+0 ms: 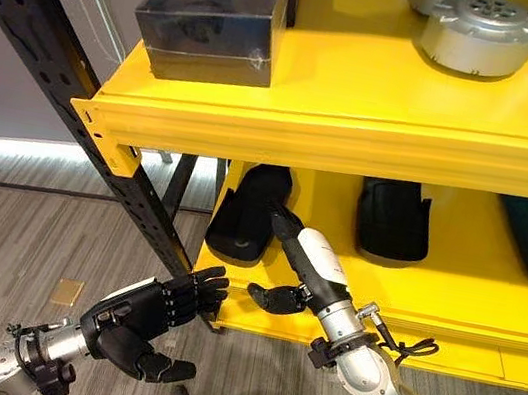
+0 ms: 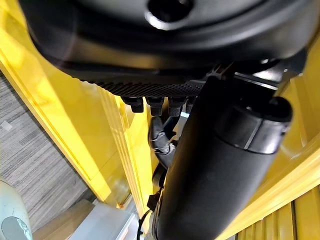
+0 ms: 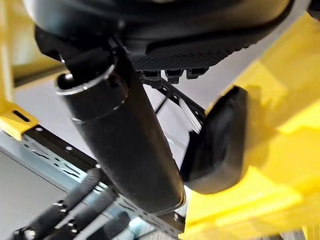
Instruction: Move parts from the plastic box to the shelf.
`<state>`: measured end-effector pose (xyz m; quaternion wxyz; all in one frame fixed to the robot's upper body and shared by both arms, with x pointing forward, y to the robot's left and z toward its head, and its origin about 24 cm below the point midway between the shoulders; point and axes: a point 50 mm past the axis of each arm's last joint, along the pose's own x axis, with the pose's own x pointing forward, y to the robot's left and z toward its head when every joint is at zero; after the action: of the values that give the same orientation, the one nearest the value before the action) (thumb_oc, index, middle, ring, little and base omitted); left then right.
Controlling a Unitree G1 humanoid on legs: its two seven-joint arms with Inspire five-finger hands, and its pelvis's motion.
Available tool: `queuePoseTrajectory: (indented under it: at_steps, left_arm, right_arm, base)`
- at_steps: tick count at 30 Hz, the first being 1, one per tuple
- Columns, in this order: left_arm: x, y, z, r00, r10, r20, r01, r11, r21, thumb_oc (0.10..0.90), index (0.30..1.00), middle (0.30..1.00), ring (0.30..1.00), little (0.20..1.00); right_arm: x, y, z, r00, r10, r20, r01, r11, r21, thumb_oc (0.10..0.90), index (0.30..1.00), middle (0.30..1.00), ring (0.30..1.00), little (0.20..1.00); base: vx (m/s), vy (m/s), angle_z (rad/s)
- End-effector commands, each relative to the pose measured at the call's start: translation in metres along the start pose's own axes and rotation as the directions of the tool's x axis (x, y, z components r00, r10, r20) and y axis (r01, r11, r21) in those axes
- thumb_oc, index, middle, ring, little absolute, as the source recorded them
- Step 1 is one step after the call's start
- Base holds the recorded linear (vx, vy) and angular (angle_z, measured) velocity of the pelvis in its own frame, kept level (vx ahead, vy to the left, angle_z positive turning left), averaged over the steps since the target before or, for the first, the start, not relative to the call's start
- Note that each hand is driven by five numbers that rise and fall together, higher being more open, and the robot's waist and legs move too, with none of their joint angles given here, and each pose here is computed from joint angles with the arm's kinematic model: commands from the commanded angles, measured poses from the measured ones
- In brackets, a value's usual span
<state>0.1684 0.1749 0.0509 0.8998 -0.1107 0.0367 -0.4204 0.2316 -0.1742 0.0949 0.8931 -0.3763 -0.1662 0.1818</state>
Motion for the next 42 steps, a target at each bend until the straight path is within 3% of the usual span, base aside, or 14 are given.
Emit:
queuePoseTrajectory:
  at_steps: [1,3,7,10,15,22,29,36,39,40,42]
  left_arm:
    - [0.012,-0.012,0.060,0.934,-0.158,0.321,0.125,0.984,0.124,0.900,1.000,1.000,1.000,1.000]
    - [0.013,-0.013,0.062,0.924,-0.170,0.343,0.139,0.984,0.113,0.900,1.000,1.000,1.000,1.000]
    - [0.015,-0.015,0.065,0.902,-0.184,0.390,0.168,0.983,0.073,0.900,1.000,1.000,1.000,1.000]
    - [0.015,-0.019,0.063,0.897,-0.216,0.386,0.202,0.976,0.076,0.900,1.000,1.000,1.000,1.000]
    - [0.013,-0.023,0.061,0.894,-0.236,0.380,0.229,0.971,0.066,0.900,1.000,1.000,1.000,1.000]
    - [0.011,-0.024,0.063,0.895,-0.209,0.394,0.211,0.977,0.040,0.900,1.000,1.000,1.000,1.000]
    - [0.010,-0.027,0.064,0.892,-0.179,0.414,0.191,0.982,0.014,0.900,1.000,1.000,1.000,1.000]
    - [0.014,-0.029,0.061,0.894,-0.169,0.416,0.206,0.977,-0.047,0.900,1.000,1.000,1.000,1.000]
    - [0.009,-0.032,0.058,0.848,-0.190,0.494,0.315,0.932,-0.182,0.900,1.000,1.000,1.000,1.000]
    - [0.008,-0.032,0.056,0.835,-0.169,0.523,0.323,0.921,-0.218,0.900,1.000,1.000,1.000,1.000]
    - [0.008,-0.032,0.058,0.814,-0.159,0.558,0.341,0.909,-0.239,0.900,1.000,1.000,1.000,1.000]
  right_arm:
    - [0.022,-0.029,0.065,0.935,-0.132,0.328,0.123,0.991,0.048,0.900,1.000,1.000,1.000,1.000]
    - [0.026,-0.029,0.068,0.930,-0.129,0.345,0.109,0.991,0.078,0.900,1.000,1.000,1.000,1.000]
    - [0.030,-0.022,0.078,0.919,-0.035,0.392,-0.073,0.964,0.258,0.900,1.000,1.000,1.000,1.000]
    - [0.025,-0.019,0.082,0.901,-0.023,0.433,-0.195,0.870,0.452,0.900,1.000,1.000,1.000,1.000]
    - [0.013,-0.032,0.094,0.834,-0.160,0.529,-0.125,0.878,0.463,0.900,1.000,1.000,1.000,1.000]
    - [-0.005,-0.044,0.106,0.766,-0.210,0.608,-0.107,0.890,0.442,0.900,1.000,1.000,1.000,1.000]
    - [-0.019,-0.043,0.112,0.720,-0.162,0.675,-0.252,0.845,0.471,0.900,1.000,1.000,1.000,1.000]
    - [-0.008,-0.016,0.109,0.750,0.026,0.661,-0.480,0.708,0.517,0.900,1.000,1.000,1.000,1.000]
    - [-0.009,0.002,0.106,0.737,0.135,0.663,-0.568,0.655,0.499,0.900,1.000,1.000,1.000,1.000]
    - [-0.008,0.011,0.106,0.722,0.173,0.670,-0.612,0.610,0.503,0.900,1.000,1.000,1.000,1.000]
    - [-0.007,0.017,0.106,0.710,0.209,0.672,-0.640,0.591,0.492,0.900,1.000,1.000,1.000,1.000]
  base:
    - [-0.07,0.002,0.08]
    - [-0.08,0.005,0.05]
    - [-0.03,0.006,0.02]
    - [0.00,0.000,0.00]
    - [0.01,-0.001,0.02]
    - [0.07,0.018,0.01]
    - [0.04,0.043,-0.02]
    - [0.01,0.034,0.00]
    - [0.00,0.012,0.03]
    - [0.00,0.000,0.00]
    - [0.00,-0.032,0.04]
